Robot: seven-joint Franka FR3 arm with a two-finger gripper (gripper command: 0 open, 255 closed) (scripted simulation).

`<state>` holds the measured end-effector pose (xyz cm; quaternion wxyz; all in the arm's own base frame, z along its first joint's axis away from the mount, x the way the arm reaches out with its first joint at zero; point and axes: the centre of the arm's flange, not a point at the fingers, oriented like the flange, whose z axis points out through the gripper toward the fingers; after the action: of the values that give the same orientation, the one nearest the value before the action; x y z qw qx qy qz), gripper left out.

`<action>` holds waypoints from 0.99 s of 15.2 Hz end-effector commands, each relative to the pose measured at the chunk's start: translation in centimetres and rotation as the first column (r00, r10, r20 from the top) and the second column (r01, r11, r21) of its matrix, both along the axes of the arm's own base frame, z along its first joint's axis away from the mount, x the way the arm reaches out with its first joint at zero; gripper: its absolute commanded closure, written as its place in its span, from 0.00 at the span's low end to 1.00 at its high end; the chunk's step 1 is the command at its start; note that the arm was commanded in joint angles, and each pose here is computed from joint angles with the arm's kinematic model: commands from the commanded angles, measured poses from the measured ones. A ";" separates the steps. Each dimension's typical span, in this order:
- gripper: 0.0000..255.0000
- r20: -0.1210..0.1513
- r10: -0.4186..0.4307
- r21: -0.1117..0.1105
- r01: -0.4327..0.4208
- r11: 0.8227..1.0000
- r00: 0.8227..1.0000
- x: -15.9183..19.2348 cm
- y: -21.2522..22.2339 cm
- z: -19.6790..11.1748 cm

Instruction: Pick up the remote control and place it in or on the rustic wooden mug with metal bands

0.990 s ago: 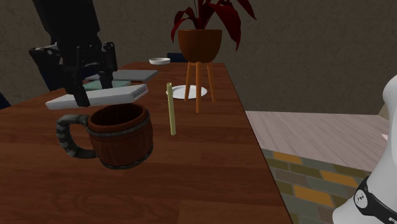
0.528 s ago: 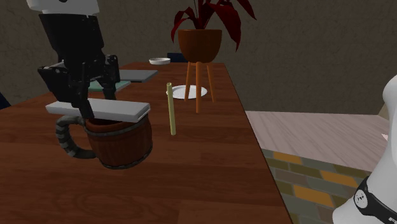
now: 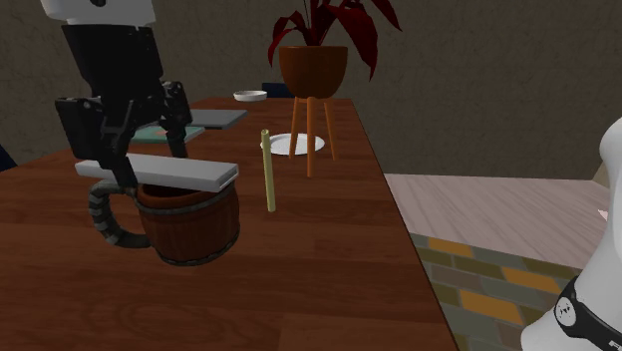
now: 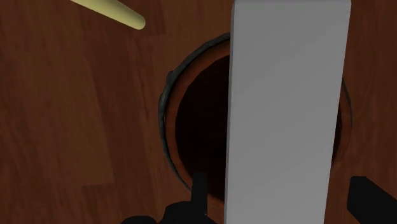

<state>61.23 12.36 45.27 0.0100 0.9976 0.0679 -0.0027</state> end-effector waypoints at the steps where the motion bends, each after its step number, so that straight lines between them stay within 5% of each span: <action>1: 0.00 -0.001 0.000 0.000 0.000 1.000 1.000 0.0 0.0 0.0; 3: 0.00 0.000 0.000 0.000 0.000 1.000 1.000 0.0 0.0 0.0; 7: 0.00 0.000 0.000 0.000 0.000 1.000 1.000 0.0 0.1 5.0; 15: 0.00 0.000 0.000 0.000 0.000 1.000 1.000 0.0 0.1 5.0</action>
<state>61.25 12.43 50.25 0.0101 0.9976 0.0678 -0.0029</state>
